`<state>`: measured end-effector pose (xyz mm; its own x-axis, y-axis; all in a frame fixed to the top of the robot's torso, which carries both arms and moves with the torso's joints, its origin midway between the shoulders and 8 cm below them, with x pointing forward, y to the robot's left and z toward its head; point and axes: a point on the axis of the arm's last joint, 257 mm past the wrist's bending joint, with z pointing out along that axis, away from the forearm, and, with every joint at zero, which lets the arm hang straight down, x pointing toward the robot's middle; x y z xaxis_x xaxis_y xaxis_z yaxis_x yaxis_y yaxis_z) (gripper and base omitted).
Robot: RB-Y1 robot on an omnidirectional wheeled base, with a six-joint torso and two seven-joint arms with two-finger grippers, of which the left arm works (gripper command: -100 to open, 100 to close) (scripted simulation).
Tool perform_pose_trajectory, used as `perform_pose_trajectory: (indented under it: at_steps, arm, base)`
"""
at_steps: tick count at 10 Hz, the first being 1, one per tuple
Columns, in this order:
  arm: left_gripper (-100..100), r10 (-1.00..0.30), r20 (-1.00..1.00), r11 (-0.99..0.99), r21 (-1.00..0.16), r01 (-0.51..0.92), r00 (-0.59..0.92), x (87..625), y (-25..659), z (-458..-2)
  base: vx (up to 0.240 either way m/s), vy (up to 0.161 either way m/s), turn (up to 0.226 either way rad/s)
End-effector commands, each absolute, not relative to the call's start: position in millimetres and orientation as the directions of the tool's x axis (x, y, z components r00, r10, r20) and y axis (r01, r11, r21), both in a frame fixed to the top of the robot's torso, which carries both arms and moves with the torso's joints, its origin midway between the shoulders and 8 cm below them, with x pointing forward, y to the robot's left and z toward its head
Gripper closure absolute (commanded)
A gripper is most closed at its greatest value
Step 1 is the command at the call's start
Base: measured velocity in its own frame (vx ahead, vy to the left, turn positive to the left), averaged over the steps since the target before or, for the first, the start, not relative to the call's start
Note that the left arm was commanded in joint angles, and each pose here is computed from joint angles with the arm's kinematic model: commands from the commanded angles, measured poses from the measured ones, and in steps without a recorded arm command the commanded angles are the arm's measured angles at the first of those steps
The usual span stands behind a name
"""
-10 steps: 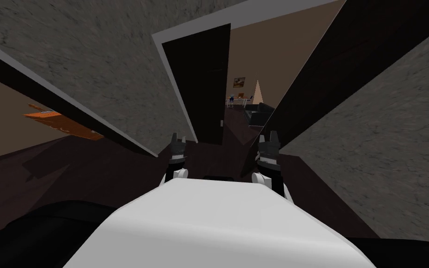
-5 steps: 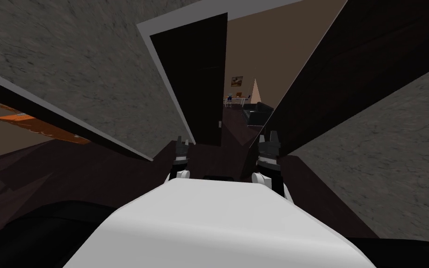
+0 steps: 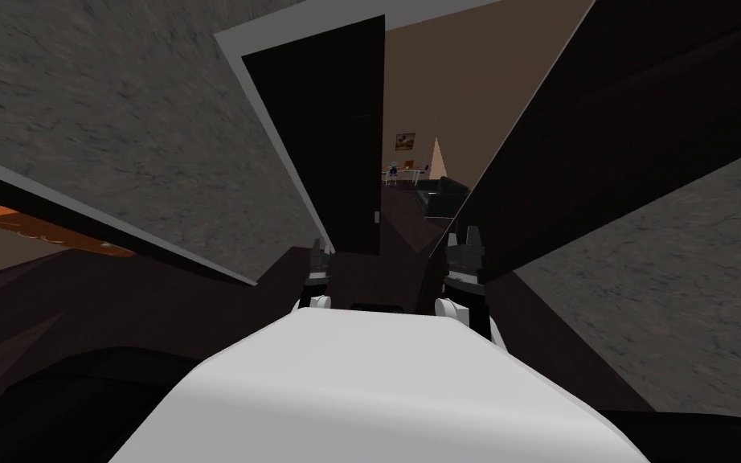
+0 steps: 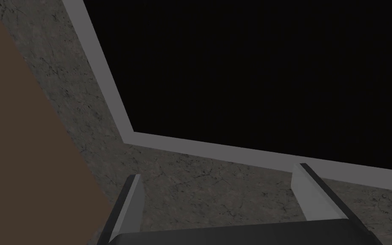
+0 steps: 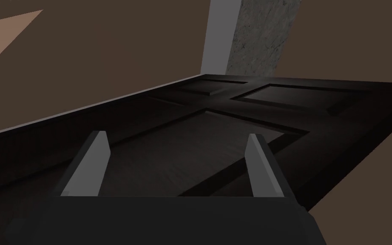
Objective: Pull the door open
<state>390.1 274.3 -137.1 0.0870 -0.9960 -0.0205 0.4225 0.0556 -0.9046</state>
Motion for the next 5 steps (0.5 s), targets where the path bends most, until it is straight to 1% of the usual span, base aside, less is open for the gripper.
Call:
perform_pose_trajectory:
  at_steps: [1,5]
  arm:
    - [-100,-0.996,-0.025,0.056,-0.915,0.399,0.081,392.7,272.2,-152.3]
    - [-100,-0.997,-0.033,0.055,-0.934,0.353,0.068,396.4,264.8,-182.6]
  base:
    - [0.124,-0.016,-0.08]
    - [0.12,-0.007,-0.053]
